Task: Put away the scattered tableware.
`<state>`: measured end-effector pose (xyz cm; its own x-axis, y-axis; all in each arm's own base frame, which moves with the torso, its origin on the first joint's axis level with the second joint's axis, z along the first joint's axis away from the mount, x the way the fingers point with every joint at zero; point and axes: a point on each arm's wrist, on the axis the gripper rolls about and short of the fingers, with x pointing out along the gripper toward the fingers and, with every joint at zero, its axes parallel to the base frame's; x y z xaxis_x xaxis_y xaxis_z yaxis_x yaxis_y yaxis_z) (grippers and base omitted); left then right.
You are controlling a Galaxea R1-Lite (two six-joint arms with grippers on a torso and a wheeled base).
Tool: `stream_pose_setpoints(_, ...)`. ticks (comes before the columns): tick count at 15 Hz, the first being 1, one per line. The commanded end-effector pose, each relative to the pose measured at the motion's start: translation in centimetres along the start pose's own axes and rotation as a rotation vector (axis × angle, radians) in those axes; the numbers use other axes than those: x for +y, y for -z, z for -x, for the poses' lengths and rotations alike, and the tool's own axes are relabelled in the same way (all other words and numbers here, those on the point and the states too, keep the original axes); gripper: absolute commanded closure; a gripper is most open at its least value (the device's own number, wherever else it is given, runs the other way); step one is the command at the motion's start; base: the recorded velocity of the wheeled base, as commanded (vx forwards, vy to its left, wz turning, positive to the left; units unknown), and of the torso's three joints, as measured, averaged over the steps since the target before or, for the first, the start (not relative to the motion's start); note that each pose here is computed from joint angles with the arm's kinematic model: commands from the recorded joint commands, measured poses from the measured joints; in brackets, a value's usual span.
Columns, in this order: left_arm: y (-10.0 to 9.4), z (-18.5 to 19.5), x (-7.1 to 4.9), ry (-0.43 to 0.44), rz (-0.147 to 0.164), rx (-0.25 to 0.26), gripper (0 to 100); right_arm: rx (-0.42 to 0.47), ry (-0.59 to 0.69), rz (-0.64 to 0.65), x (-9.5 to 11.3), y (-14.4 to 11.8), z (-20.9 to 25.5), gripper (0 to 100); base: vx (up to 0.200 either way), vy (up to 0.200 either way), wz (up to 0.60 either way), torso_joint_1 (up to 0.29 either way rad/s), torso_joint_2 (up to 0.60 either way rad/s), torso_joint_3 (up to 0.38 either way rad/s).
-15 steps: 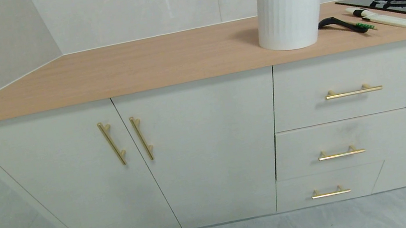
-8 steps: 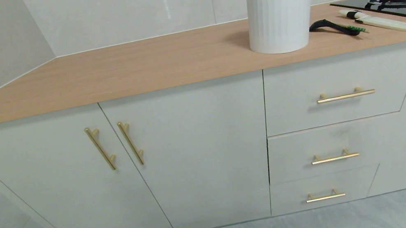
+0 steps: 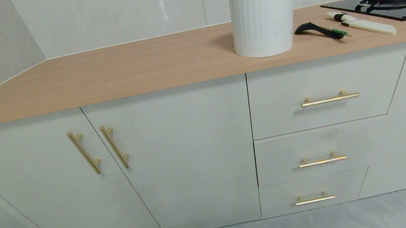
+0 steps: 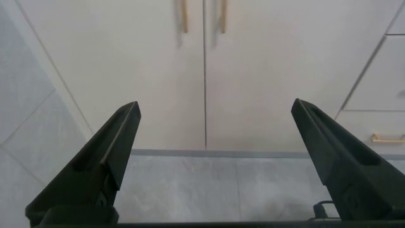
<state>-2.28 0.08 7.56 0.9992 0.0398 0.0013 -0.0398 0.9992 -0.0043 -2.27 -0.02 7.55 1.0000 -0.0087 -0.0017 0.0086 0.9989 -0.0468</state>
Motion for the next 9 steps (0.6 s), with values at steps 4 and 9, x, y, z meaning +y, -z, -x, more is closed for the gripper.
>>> stream_pose_setpoints(4,0.0,0.0,0.0,0.0,0.0,0.0,0,-0.002,-0.003,0.004,0.0,0.0,0.0,0,0.0,0.0,0.0,0.0,0.0,0.0)
stream_pose_setpoints(9,0.0,0.0,0.0,0.0,0.0,0.001,0,-0.037,-0.07,-0.009,0.0,-1.9,0.2,0,0.0,0.0,0.0,0.0,0.0,0.0)
